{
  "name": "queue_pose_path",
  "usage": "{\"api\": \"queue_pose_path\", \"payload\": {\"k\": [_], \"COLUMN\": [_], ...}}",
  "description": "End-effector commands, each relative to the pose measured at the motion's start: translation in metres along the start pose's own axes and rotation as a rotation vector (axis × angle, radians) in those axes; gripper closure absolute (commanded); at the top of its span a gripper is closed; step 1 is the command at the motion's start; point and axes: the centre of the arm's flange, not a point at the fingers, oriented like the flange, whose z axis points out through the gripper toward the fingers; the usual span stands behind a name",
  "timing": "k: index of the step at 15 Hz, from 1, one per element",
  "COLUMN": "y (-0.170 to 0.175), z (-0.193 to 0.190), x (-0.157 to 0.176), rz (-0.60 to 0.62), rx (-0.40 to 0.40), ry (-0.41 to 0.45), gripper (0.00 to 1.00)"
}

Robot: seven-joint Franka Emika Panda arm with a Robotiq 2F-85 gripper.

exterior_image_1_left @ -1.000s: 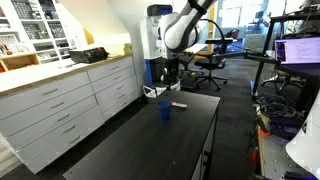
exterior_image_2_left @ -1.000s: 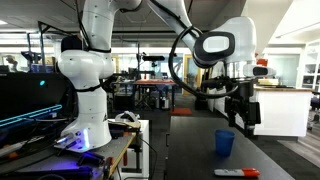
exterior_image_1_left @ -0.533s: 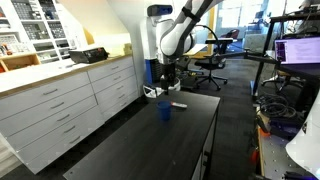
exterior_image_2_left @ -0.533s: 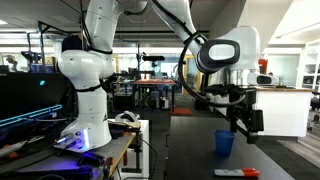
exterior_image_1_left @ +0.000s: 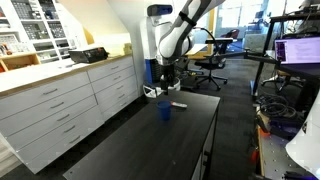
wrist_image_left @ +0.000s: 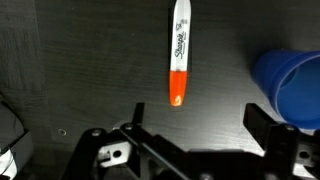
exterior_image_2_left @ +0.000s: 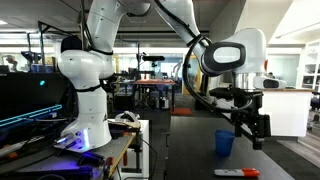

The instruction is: Put the marker in the cup

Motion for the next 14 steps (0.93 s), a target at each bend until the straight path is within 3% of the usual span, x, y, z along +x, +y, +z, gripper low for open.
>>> {"api": "queue_pose_path", "payload": {"k": [1,14], "y": [0.015,0.014], "z": [0.002,0.033], "x": [0.008,0.004], "rz": [0.024,-0.007], "rx": [-0.004,0.047], "ry": [-0.012,-0.016], "gripper": [0.0,0.0]}}
